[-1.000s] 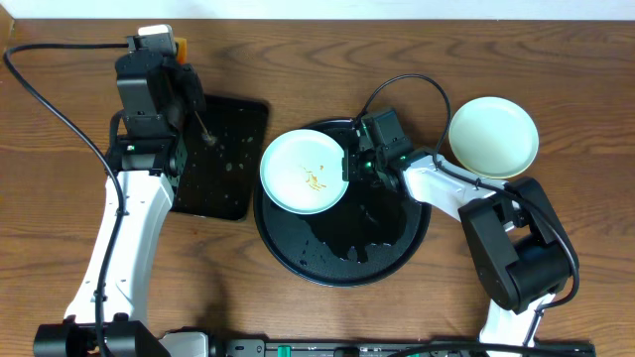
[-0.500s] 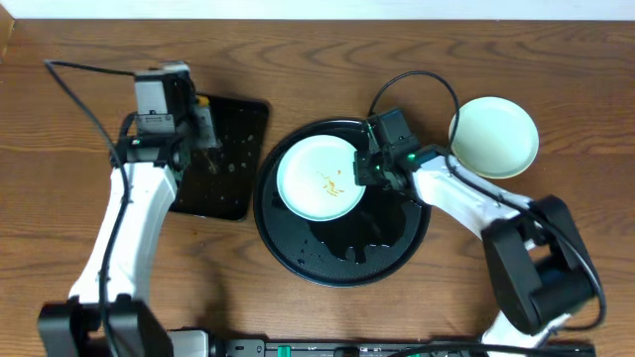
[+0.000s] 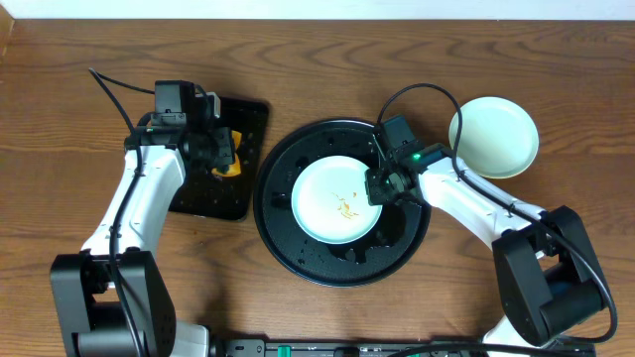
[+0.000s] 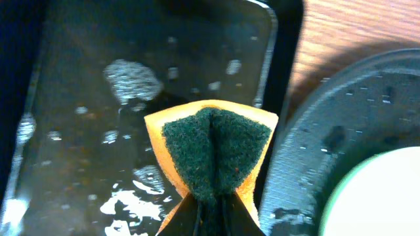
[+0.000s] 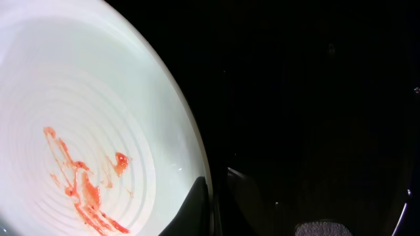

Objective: Clean dirty plates on tray and stack at the side

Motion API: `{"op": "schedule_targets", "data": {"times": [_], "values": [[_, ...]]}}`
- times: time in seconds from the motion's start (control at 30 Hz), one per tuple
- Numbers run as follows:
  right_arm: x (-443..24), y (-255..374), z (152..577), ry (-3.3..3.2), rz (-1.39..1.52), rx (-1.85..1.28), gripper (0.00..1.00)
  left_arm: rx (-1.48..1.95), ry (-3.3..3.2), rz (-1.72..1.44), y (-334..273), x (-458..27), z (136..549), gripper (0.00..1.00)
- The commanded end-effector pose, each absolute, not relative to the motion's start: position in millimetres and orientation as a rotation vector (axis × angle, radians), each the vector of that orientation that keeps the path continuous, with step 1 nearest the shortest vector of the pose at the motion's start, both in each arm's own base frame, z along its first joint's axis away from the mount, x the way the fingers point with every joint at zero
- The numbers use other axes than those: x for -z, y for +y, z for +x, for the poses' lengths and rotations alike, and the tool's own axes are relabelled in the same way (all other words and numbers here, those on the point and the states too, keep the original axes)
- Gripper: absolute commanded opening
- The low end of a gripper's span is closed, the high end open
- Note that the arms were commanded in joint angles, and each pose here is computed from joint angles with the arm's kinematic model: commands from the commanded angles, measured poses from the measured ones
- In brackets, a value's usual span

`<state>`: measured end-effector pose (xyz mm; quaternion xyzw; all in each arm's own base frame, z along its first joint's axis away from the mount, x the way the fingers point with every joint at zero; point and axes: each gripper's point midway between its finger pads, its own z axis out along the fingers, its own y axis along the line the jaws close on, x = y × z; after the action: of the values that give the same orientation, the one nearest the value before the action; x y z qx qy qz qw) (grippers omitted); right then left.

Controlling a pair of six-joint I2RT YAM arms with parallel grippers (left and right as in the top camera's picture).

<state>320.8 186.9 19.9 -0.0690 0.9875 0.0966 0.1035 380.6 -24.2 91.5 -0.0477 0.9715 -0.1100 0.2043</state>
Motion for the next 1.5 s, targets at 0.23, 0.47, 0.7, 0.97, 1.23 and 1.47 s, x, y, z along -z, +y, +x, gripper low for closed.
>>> {"op": "schedule_targets", "data": {"times": [0.23,0.47,0.7,0.97,1.23,1.47], "values": [[-25,188,321,2.897,-0.234,-0.271,0.01,0.401,2.692,-0.113,-36,-96,382,0.08],[-25,188,321,2.898,-0.235,-0.272,0.01,0.605,2.681,-0.06,-68,-103,377,0.07],[-25,196,317,2.892,-0.27,-0.276,0.01,0.769,2.751,0.046,-140,-99,353,0.07],[-25,196,317,2.893,-0.27,-0.275,0.01,0.853,2.935,-0.159,-202,-63,326,0.07],[-25,194,318,2.891,-0.266,-0.261,0.01,0.952,3.055,-0.169,-248,-35,299,0.08],[-25,194,318,2.891,-0.266,-0.26,0.01,0.956,3.083,-0.129,-265,-34,285,0.08]]}}
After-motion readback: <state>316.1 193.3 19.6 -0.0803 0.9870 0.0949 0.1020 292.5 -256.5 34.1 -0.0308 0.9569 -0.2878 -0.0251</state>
